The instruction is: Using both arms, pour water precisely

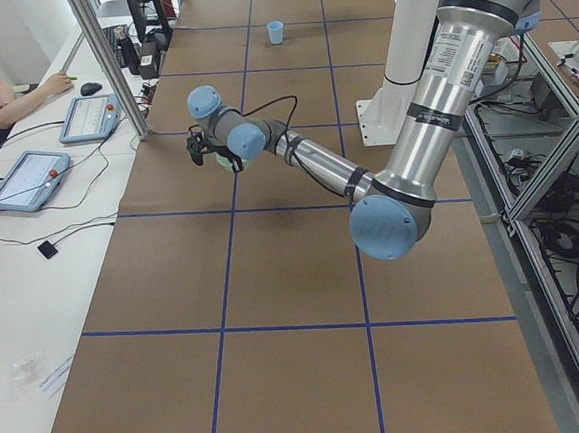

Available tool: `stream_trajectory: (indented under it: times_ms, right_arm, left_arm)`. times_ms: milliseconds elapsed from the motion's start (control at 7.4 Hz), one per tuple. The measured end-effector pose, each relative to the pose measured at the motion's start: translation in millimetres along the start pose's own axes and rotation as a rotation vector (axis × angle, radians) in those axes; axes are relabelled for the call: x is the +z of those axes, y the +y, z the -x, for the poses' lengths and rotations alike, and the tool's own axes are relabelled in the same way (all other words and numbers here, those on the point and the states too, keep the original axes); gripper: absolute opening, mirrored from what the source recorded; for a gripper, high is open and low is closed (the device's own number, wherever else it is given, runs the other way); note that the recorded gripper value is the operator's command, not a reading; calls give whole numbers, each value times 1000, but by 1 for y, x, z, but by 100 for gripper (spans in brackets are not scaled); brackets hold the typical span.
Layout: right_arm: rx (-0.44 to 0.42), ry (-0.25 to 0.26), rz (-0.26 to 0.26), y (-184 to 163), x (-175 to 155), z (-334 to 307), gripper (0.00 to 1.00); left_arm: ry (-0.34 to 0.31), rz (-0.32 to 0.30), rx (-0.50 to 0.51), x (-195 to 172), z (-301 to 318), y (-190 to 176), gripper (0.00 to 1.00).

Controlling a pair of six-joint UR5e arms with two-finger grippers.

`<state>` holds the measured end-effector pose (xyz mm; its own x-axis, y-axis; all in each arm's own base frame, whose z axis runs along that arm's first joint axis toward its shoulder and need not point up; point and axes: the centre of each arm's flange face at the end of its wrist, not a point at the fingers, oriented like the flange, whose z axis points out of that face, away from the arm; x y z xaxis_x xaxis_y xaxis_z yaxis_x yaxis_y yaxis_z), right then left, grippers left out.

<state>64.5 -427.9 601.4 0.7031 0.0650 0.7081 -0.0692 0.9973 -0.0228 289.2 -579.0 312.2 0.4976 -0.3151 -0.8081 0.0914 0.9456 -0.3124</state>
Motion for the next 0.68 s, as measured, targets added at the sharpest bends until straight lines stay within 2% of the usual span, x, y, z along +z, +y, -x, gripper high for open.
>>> stream_trajectory:
  times_ms: [270, 405, 675]
  right_arm:
    - [1, 1, 2, -1, 1, 0, 99]
    - [2, 1, 3, -1, 1, 0, 99]
    - [3, 1, 4, -1, 2, -1, 99]
  left_arm:
    - [-12, -5, -83, 40, -123, 55, 0]
    - [-13, -20, -102, 68, -162, 84, 0]
    - [9, -69, -121, 135, -197, 130, 0]
